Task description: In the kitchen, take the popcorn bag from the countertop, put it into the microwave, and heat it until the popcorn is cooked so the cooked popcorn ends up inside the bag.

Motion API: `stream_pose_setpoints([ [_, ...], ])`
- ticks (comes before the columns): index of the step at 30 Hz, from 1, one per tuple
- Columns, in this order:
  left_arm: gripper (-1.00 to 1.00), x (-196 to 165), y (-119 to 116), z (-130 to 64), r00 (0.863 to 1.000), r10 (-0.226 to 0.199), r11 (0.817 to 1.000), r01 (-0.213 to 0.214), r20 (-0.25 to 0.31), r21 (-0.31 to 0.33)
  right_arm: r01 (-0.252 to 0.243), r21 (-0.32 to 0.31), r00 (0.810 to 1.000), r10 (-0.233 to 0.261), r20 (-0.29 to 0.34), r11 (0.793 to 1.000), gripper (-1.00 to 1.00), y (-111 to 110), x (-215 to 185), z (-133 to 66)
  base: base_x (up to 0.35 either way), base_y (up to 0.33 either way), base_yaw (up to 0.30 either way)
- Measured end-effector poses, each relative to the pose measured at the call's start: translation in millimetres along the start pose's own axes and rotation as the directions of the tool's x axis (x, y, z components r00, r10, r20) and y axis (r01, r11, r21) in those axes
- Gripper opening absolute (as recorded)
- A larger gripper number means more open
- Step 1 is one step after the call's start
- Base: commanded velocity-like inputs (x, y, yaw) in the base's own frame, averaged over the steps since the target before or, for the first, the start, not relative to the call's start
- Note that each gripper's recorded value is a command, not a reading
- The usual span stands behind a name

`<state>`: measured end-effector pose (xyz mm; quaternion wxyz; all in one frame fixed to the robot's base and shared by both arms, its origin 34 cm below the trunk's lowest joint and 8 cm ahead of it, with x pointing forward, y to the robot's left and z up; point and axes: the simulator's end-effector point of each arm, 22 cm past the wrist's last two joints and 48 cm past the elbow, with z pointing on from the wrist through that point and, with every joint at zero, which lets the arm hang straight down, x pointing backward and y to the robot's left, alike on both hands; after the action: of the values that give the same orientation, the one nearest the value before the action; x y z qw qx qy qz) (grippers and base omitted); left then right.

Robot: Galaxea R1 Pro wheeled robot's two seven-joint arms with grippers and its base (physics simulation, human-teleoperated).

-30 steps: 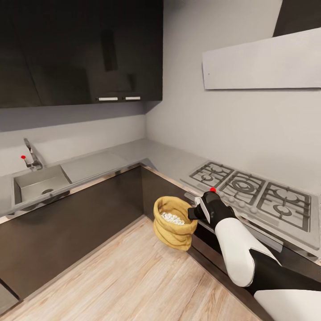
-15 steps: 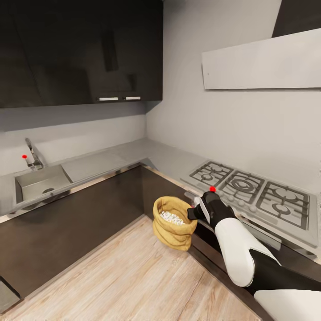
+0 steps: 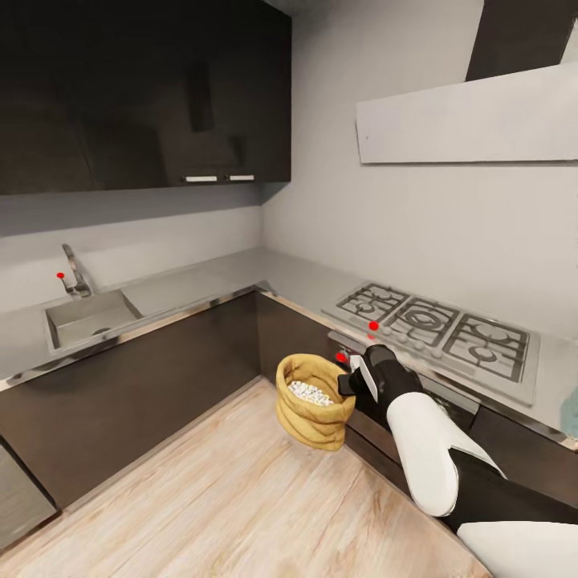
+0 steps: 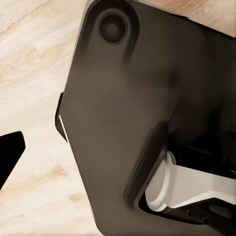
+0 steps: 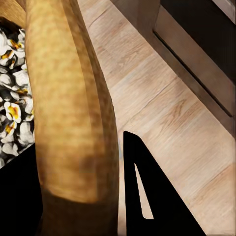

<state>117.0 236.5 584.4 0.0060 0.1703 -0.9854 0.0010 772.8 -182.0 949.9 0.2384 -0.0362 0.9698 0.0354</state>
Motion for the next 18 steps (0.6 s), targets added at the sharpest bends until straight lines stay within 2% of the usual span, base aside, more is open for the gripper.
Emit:
stream_pose_setpoints([
  [9,1.00,-4.3,-2.6,-0.1,1.000,0.003,1.000,-0.004,0.012,0.009,0.002,0.002,1.000,-0.002,0.013,1.000,-1.00,0.3,-3.9,-7.4,-0.006,0.000,-0.122],
  [18,1.00,-5.5,-3.4,0.0,1.000,0.008,1.000,-0.008,0.014,0.011,0.000,-0.006,1.000,0.000,0.015,1.000,-1.00,2.0,-4.6,-8.3,-0.017,0.000,-0.008],
])
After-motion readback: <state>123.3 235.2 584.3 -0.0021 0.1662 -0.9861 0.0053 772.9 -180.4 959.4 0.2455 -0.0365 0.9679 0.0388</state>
